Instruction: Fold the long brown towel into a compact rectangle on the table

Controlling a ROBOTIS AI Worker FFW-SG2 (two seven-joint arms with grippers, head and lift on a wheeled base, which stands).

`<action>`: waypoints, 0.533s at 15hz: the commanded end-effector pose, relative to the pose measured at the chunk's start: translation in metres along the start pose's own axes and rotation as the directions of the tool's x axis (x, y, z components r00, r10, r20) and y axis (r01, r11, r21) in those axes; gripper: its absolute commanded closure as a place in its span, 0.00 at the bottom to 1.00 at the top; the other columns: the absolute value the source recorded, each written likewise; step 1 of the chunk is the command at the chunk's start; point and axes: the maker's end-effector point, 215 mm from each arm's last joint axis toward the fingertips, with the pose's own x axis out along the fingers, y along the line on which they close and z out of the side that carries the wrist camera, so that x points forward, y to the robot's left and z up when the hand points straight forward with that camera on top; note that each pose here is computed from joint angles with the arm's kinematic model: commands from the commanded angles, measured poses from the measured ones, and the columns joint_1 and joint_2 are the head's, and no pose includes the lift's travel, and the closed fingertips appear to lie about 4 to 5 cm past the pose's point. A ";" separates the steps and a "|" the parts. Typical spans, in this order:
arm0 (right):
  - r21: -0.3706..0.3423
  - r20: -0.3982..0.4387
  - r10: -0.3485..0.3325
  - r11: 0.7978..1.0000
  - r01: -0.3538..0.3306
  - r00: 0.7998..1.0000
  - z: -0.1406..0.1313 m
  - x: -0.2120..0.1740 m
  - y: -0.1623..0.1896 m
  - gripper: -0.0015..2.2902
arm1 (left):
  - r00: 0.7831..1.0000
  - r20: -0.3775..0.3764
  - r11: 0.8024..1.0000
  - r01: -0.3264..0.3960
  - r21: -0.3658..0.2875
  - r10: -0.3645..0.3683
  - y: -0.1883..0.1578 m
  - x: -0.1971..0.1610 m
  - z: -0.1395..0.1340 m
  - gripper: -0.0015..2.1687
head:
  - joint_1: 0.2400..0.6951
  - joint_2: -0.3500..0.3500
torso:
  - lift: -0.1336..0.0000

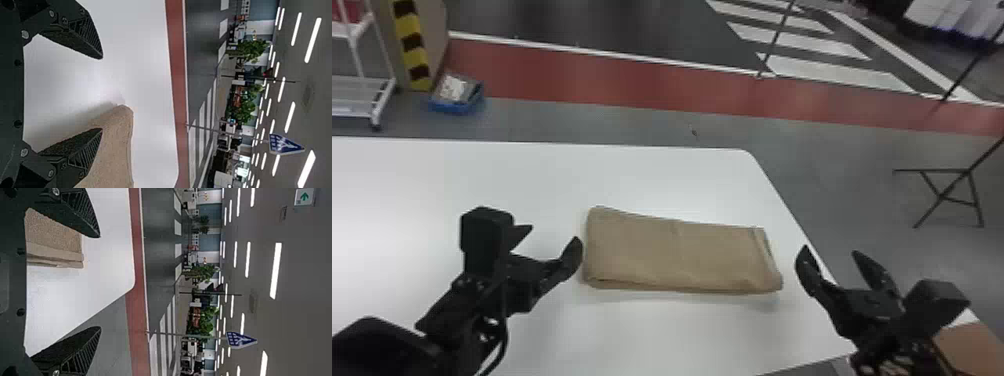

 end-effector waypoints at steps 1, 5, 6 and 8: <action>0.007 -0.010 0.007 1.000 -0.007 1.000 -0.009 0.000 0.005 0.02 | 0.999 -0.029 0.999 0.031 -0.031 -0.032 -0.016 0.008 -0.011 0.15 | 1.00 0.00 | 0.08; 0.011 -0.012 0.016 1.000 -0.016 1.000 -0.017 0.003 0.007 0.03 | 0.996 -0.056 0.995 0.069 -0.066 -0.073 -0.039 0.023 -0.015 0.16 | 1.00 0.00 | 0.08; 0.009 -0.009 0.019 1.000 -0.019 1.000 -0.018 0.003 0.007 0.03 | 0.995 -0.054 0.993 0.083 -0.079 -0.087 -0.047 0.026 -0.011 0.16 | 1.00 0.00 | 0.08; 0.009 -0.011 0.014 1.000 -0.014 1.000 -0.021 0.002 0.004 0.03 | 0.991 -0.065 0.991 0.114 -0.072 -0.119 -0.066 0.031 -0.008 0.16 | 1.00 0.00 | 0.08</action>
